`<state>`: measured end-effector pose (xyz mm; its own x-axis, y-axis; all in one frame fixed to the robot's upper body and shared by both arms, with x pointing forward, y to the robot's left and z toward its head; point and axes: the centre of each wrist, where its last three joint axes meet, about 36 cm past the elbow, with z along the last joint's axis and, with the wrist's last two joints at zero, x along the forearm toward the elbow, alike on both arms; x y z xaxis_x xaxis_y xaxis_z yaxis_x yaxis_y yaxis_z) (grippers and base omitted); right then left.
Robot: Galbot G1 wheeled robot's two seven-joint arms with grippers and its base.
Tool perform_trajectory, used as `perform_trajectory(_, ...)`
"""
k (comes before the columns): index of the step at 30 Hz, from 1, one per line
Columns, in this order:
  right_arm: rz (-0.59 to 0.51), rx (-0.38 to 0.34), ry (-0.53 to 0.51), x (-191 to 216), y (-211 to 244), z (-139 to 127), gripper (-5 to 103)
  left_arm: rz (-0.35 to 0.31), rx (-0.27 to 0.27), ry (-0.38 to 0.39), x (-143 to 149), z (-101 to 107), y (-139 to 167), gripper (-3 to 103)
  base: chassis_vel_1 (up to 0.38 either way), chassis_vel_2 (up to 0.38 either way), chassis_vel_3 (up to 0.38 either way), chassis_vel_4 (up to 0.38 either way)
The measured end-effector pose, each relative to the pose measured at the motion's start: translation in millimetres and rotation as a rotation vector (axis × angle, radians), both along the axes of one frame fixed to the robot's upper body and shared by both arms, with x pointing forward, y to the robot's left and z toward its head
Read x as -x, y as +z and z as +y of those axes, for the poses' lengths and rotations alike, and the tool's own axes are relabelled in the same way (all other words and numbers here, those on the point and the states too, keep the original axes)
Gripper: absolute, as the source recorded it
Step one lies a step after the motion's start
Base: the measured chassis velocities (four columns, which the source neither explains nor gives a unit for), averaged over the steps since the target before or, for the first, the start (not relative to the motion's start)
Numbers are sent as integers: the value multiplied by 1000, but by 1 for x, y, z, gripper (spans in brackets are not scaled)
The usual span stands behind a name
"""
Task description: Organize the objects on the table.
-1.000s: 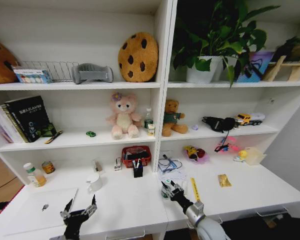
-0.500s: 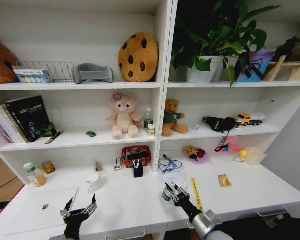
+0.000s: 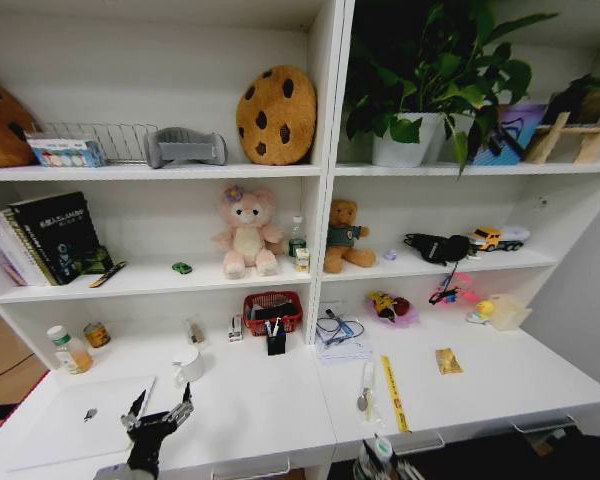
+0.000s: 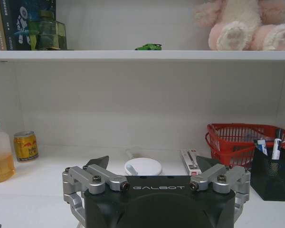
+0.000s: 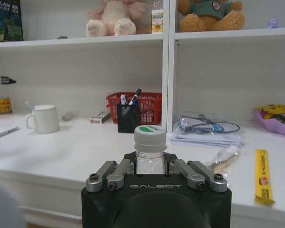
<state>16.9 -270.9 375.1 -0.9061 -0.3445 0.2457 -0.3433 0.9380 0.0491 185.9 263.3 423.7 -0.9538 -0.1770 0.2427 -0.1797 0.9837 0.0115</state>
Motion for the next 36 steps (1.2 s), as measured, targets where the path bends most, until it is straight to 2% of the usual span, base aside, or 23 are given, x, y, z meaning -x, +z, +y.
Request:
perform_trajectory(1, 20, 15, 0, 21, -7, -1, 27, 0, 1, -1, 0, 0, 0, 100, 0, 0, 0, 0)
perform_trajectory(2, 20, 15, 0, 21, -7, -1, 27, 0, 1, -1, 0, 0, 0, 100, 0, 0, 0, 0)
perform_trajectory(3, 55, 25, -5, 42, -18, -2, 27, 0, 2, 0, 0, 0, 0, 100, 0, 0, 0, 0)
perform_trajectory(5, 97, 48, -29, 60, -38, -5, 27, 2, 2, -1, 0, 0, -2, 100, 0, 0, 0, 0)
perform_trajectory(8, 114, 55, -54, 61, -47, -7, 27, 3, 0, -5, 0, 0, -2, 100, 0, 0, 0, 0)
perform_trajectory(12, 166, 91, -86, 62, -77, -24, 27, 1, -2, -10, -2, 1, -2, 100, 0, 0, 0, 0)
perform_trajectory(15, 222, 99, -123, 60, -98, -36, 27, 6, 0, -12, -1, 0, -3, 100, 0, 0, 0, 0)
perform_trajectory(16, 296, 85, -162, 58, -117, -45, 27, 11, 2, -15, -1, -1, -5, 100, 0, 0, 0, 0)
perform_trajectory(17, 296, 85, -162, 58, -117, -45, 27, 11, 2, -15, -1, -1, -5, 100, 0, 0, 0, 0)
perform_trajectory(19, 399, 61, -208, 56, -149, -54, 27, 19, 0, -19, 0, -2, -8, 100, 0, 0, 0, 0)
perform_trajectory(20, 399, 61, -208, 56, -149, -54, 27, 19, 0, -19, 0, -2, -8, 100, 0, 0, 0, 0)
perform_trajectory(22, 496, 53, -250, 50, -174, -63, 27, 17, -3, -24, -1, -2, -8, 100, 0, 0, 0, 0)
perform_trajectory(24, 518, 47, -262, 47, -178, -65, 27, 16, -3, -24, -1, -2, -8, 100, 0, 0, 0, 0)
perform_trajectory(26, 579, 6, -317, 32, -188, -70, 27, 17, -1, -20, -1, -3, -9, 100, 0, 0, 0, 0)
perform_trajectory(29, 600, -16, -346, 8, -191, -76, 27, 22, -2, -14, 1, -4, -10, 100, 0, 0, 0, 0)
perform_trajectory(36, 603, -4, -352, -14, -193, -83, 27, 24, -4, -11, 3, -5, -10, 100, 0, 0, 0, 0)
